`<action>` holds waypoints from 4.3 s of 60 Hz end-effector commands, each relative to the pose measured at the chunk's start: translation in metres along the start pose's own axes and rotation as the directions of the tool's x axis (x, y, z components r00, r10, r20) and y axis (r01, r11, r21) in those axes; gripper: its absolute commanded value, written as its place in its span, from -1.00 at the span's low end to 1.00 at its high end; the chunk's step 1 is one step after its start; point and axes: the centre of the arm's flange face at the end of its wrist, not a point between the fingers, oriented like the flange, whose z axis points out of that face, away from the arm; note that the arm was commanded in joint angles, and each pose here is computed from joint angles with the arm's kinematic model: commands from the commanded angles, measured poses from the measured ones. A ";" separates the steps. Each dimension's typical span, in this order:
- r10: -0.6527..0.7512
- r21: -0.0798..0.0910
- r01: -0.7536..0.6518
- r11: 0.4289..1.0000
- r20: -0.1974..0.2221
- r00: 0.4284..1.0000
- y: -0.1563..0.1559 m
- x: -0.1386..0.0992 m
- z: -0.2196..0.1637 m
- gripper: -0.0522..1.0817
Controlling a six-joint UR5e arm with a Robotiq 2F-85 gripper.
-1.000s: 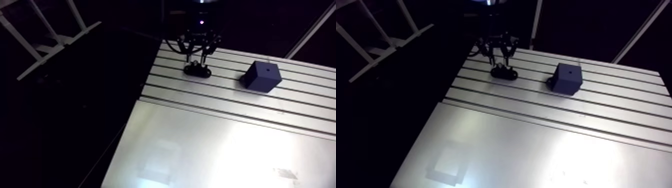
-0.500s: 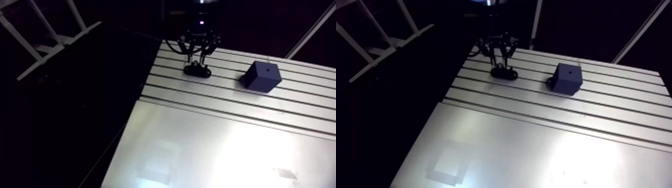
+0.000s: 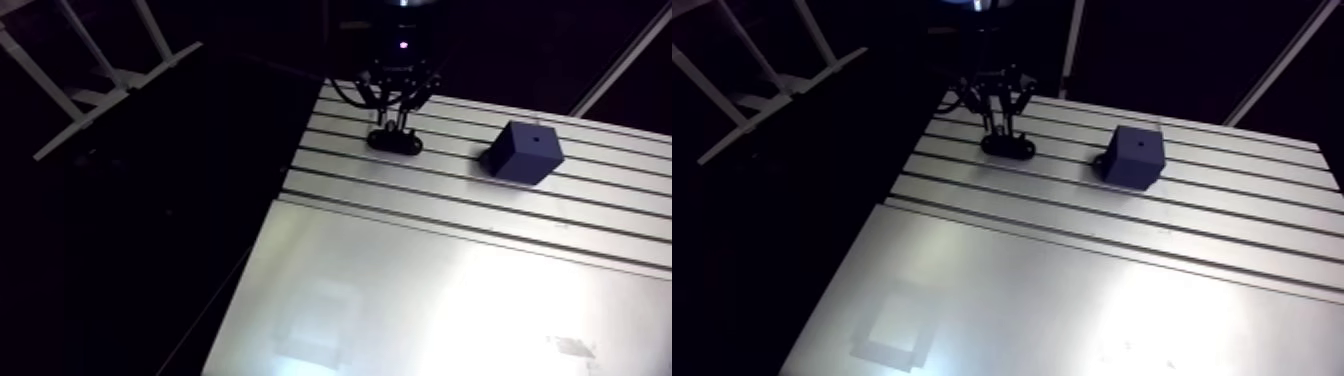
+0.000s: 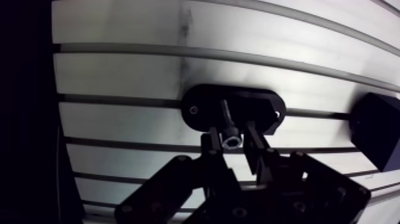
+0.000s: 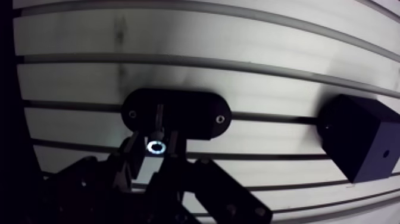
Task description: Pick up the M10 bolt and insert it into the hole until fully seated.
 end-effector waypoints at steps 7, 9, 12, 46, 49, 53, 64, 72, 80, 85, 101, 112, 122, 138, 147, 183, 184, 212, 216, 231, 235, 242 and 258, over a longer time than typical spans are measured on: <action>0.002 0.000 -0.002 1.000 0.002 1.000 0.000 0.001 0.001 0.30; 0.002 0.000 -0.002 1.000 0.002 1.000 0.000 0.001 0.001 0.32; 0.002 0.000 -0.002 1.000 0.002 1.000 0.000 0.001 0.001 0.34; 0.004 0.008 -0.004 1.000 -0.011 1.000 0.004 0.006 -0.020 0.64; 0.004 0.007 -0.004 1.000 -0.010 1.000 0.005 0.006 -0.032 0.67; 0.005 -0.004 -0.005 1.000 -0.006 1.000 0.007 0.006 -0.043 0.70; 0.011 -0.014 -0.011 1.000 -0.027 1.000 0.014 0.007 -0.081 0.82; 0.039 -0.010 -0.040 0.999 -0.054 0.998 0.032 0.009 -0.107 0.97; 0.064 -0.009 -0.064 0.998 -0.033 0.997 0.051 0.009 -0.126 0.99; 0.076 -0.007 -0.076 0.997 -0.021 0.997 0.067 0.008 -0.144 0.99; 0.104 -0.006 -0.104 0.995 0.039 0.994 0.100 0.005 -0.178 0.99; 0.114 0.004 -0.115 0.993 0.104 0.988 0.135 0.005 -0.186 0.99; 0.139 0.005 -0.141 0.990 0.139 0.980 0.157 0.003 -0.178 0.99; 0.155 0.017 -0.161 0.987 0.173 0.973 0.197 0.003 -0.166 0.99; 0.148 0.024 -0.154 0.988 0.181 0.972 0.207 0.006 -0.161 0.99; 0.158 0.051 -0.179 0.983 0.276 0.948 0.260 0.012 -0.116 0.98; 0.156 0.052 -0.177 0.983 0.278 0.948 0.260 0.012 -0.115 0.98; 0.154 0.060 -0.182 0.981 0.319 0.935 0.260 0.016 -0.084 0.99; 0.154 0.061 -0.184 0.981 0.324 0.933 0.261 0.017 -0.079 0.99; 0.163 0.067 -0.194 0.979 0.324 0.932 0.266 0.021 -0.071 0.99; 0.165 0.069 -0.196 0.978 0.321 0.933 0.267 0.021 -0.071 0.99; 0.167 0.068 -0.197 0.978 0.312 0.935 0.268 0.023 -0.071 0.99; 0.160 0.077 -0.193 0.978 0.316 0.935 0.263 0.026 -0.067 0.99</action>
